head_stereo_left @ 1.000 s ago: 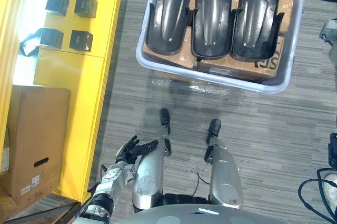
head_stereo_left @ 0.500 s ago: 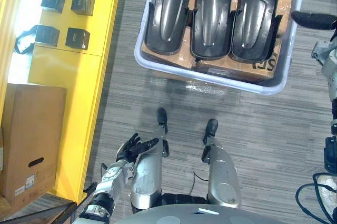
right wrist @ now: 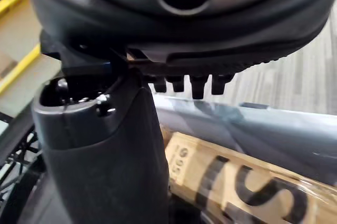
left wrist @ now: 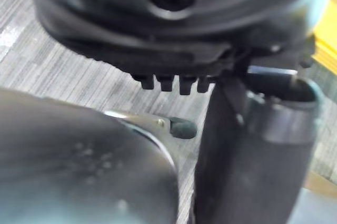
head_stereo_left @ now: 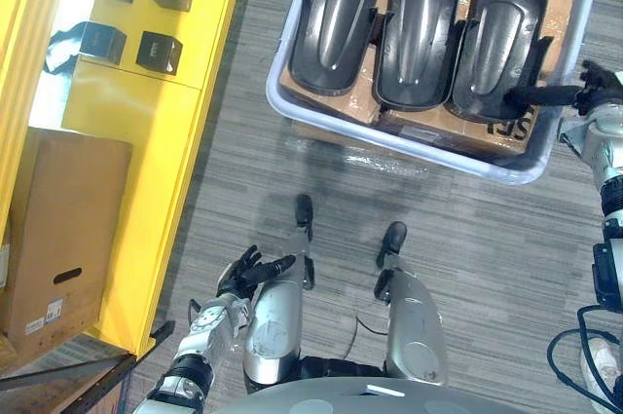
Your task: Walk over and take three plastic housings, then place them on the shelf
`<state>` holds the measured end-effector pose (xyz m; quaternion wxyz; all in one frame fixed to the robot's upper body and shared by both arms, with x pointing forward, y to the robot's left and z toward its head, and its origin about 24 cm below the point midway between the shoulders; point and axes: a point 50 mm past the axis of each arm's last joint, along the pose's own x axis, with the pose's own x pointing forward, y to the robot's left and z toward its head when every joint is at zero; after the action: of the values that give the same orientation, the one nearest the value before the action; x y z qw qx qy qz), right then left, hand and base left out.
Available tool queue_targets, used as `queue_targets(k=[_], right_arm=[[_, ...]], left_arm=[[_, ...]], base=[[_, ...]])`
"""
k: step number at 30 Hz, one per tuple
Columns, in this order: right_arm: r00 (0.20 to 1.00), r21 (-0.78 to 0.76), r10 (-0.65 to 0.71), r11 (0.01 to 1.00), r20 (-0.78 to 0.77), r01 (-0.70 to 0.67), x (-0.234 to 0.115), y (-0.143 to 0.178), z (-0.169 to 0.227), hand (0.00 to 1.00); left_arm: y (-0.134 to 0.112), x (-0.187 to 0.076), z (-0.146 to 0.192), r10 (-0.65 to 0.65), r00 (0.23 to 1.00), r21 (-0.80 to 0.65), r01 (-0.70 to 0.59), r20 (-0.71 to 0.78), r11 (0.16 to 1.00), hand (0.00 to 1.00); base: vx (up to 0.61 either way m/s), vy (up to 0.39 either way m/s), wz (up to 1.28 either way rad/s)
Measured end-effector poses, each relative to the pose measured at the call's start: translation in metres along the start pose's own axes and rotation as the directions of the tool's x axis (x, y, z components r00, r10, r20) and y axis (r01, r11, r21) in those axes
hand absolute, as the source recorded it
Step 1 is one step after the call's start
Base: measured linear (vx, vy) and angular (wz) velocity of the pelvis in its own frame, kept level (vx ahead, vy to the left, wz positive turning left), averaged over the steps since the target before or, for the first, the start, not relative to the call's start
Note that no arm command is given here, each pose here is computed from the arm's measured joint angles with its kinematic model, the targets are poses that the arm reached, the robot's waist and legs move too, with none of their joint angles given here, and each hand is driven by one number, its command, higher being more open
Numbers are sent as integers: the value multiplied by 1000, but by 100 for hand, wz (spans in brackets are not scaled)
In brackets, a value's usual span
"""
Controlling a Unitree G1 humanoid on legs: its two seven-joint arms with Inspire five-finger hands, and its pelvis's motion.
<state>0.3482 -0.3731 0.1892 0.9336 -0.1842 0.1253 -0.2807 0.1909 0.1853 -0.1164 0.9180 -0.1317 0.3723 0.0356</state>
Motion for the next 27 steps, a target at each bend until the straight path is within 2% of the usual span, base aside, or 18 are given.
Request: queue_targets(k=[4, 7, 9, 17, 21, 27], right_arm=[[998, -71, -54, 996, -35, 51, 1, -21, -9, 0], [998, -79, -38, 996, -40, 35, 2, -20, -10, 0], [997, -64, 15, 998, -79, -20, 2, -13, -23, 0], [993, -61, 32, 997, -110, -39, -1, -4, -54, 0], [994, -67, 3, 998, -113, -11, -8, 7, -75, 0], [997, 74, -69, 995, -33, 71, -30, 29, -89, 0]], left_arm=[[1, 0, -1, 2, 1000, 4, -2, -4, 1000, 100], [3, -1, -3, 6, 1000, 6, -6, -12, 1000, 100], [4, -1, -4, 8, 1000, 6, -8, -15, 1000, 100], [6, -1, -4, 7, 1000, 41, -6, -21, 999, 100], [12, -7, -4, 28, 1000, 59, -28, 4, 998, 100], [16, -20, 8, 21, 993, 40, -26, 120, 999, 100]], base=[[2, -7, 8], [5, -36, 0], [10, -46, -1], [28, -43, 5], [59, -43, -6], [95, -35, -18]])
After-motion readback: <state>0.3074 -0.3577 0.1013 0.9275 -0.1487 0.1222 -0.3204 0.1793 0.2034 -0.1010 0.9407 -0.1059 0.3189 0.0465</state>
